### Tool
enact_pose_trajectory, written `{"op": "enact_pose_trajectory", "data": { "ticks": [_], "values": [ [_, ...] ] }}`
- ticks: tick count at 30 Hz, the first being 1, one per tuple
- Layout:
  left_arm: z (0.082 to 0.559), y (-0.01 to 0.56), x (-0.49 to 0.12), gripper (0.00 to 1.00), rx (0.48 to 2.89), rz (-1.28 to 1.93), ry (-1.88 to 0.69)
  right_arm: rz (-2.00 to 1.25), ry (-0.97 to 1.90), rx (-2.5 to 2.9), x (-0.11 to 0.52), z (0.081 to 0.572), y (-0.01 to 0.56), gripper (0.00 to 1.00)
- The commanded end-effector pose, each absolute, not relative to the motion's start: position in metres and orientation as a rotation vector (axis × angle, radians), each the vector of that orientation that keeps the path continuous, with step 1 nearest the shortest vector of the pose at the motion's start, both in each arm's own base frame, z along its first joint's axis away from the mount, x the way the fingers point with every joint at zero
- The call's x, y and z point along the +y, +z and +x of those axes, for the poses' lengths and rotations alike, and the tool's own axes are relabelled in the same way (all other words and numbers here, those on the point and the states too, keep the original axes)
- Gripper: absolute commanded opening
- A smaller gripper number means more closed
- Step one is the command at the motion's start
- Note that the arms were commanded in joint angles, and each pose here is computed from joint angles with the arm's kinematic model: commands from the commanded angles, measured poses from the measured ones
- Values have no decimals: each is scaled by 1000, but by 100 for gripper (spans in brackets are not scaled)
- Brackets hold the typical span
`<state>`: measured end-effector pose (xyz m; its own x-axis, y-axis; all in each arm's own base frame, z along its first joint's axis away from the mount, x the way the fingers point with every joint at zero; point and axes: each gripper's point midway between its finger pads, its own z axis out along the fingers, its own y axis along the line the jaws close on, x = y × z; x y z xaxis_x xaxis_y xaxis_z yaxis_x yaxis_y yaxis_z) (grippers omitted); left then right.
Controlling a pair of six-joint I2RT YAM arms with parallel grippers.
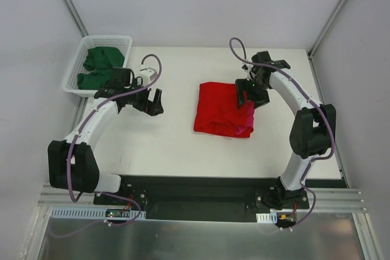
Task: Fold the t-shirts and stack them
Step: Put the neatly folded tshirt into the corner of the board with the right arm
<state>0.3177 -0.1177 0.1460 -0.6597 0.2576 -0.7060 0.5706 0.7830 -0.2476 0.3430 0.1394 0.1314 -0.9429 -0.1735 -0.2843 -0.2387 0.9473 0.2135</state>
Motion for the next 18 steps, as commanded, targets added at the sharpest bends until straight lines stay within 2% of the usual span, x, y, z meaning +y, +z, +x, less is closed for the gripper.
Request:
{"op": "enact_pose_trajectory", "data": {
  "ticks": [1,4,9,18],
  "values": [
    [336,154,-134,99,2300,587,-634,-378,255,2781,112,352,116,75],
    [347,157,-149,99,2303,543,-725,-390,216,2714,106,363,118,76],
    [366,159,-168,99,2276,466,-865,-392,331,2683,114,368,113,76],
    [395,156,-198,98,2278,341,-1079,-336,452,2599,124,376,139,75]
  ]
}}
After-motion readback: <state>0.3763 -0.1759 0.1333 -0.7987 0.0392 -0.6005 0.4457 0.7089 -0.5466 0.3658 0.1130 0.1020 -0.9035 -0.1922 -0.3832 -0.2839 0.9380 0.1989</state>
